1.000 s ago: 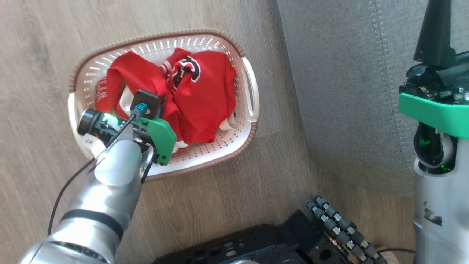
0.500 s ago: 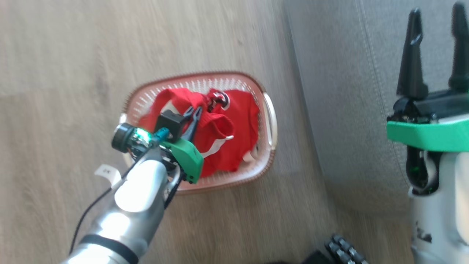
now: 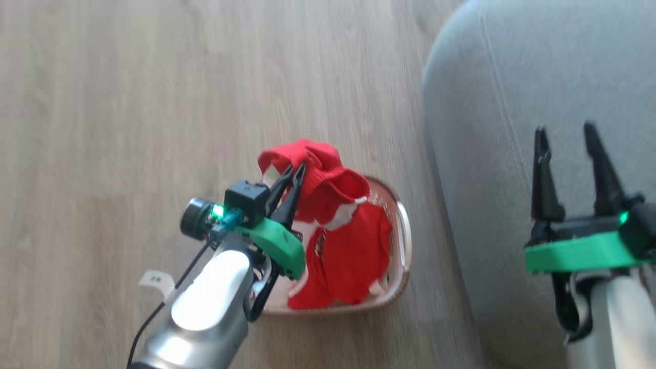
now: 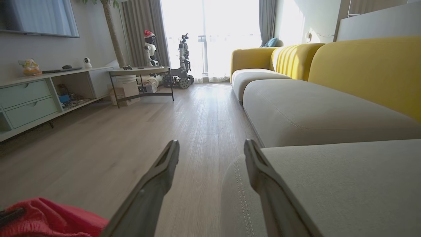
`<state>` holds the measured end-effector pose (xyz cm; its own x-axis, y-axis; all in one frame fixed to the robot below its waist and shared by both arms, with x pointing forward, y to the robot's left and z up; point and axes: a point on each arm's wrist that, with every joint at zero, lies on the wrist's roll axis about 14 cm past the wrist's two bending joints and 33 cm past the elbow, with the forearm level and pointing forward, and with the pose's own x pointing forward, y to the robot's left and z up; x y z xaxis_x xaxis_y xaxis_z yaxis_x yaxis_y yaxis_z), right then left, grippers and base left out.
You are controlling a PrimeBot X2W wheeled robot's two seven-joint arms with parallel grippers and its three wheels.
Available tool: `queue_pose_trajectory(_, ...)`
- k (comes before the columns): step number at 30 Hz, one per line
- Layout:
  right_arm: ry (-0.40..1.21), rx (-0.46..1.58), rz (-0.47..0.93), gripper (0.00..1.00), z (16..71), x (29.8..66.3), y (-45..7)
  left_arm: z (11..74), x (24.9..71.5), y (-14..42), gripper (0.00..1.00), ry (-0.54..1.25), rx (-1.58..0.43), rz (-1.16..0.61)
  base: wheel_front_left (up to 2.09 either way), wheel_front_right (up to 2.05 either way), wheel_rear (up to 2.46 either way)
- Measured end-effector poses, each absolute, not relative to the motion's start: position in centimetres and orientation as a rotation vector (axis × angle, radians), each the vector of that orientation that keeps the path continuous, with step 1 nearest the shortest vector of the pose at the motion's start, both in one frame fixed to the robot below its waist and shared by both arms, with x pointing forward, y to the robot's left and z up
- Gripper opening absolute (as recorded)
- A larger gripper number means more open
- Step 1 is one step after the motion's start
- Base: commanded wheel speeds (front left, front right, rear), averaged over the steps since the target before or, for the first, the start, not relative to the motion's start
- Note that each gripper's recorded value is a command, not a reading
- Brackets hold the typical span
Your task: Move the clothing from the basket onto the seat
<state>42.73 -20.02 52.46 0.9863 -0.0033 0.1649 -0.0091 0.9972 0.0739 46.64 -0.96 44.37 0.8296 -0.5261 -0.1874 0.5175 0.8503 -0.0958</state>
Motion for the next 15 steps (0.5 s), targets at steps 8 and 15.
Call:
queue_pose_trajectory(8,-0.154,0.086,0.044,1.00,52.8,38.8,-18.5,49.7,44.3,-0.1,0.00,0.116,-0.065,-0.528,0.00,0.00,0.00)
queue_pose_trajectory(15,-0.187,0.089,0.067,1.00,54.0,36.0,-17.8,55.1,42.5,0.0,0.00,0.000,-0.084,-0.528,0.00,0.00,0.00)
